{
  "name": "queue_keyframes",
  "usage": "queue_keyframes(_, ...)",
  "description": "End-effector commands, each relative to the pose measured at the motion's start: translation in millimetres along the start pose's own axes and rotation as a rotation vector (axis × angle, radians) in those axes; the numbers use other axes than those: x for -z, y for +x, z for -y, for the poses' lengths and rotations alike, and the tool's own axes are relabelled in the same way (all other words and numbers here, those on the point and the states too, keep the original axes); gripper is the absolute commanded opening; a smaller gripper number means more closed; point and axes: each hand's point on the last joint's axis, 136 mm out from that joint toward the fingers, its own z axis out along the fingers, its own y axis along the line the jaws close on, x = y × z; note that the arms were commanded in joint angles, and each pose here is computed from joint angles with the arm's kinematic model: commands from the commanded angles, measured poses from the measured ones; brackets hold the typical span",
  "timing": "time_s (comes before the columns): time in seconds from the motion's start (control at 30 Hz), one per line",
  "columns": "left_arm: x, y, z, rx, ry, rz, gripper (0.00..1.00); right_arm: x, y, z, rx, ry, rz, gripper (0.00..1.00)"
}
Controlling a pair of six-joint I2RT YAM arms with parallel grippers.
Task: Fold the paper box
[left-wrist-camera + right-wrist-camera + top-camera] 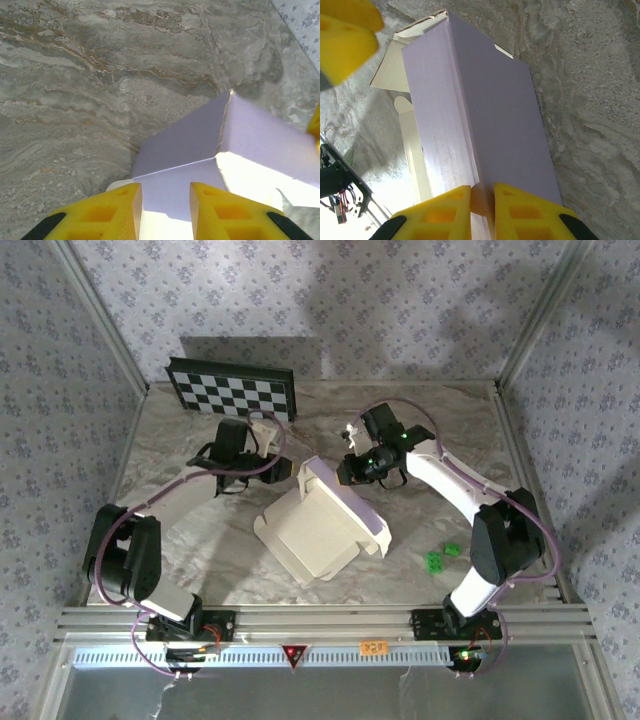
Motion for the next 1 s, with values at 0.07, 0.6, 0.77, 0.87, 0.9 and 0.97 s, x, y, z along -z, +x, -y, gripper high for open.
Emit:
queue_keyframes(0.07,-10,-5,4,-0.218,0.065,0.146,0.36,-9,12,9,-0.013,0.022,-0.053,0.16)
queue_keyframes(0.6,-41,15,17,-0.321,0.256,0.255,0.43,-12,9,-4,0.009,-0.112,-0.067,0.18)
queue_keyframes(0.77,-48,18,27,-0.345,0.328,0.232,0.43,-16,10,-4,-0.001,-0.159,-0.080,0.18)
queue_keyframes(0.87,-52,21,35,-0.363,0.369,0.216,0.42,-17,9,-4,-0.007,-0.177,-0.083,0.18)
queue_keyframes(0.9,-54,22,36,-0.365,0.375,0.208,0.41,-17,8,-3,-0.009,-0.181,-0.083,0.18)
queue_keyframes(0.97,-58,23,36,-0.361,0.374,0.192,0.39,-16,7,-1,-0.012,-0.184,-0.080,0.18)
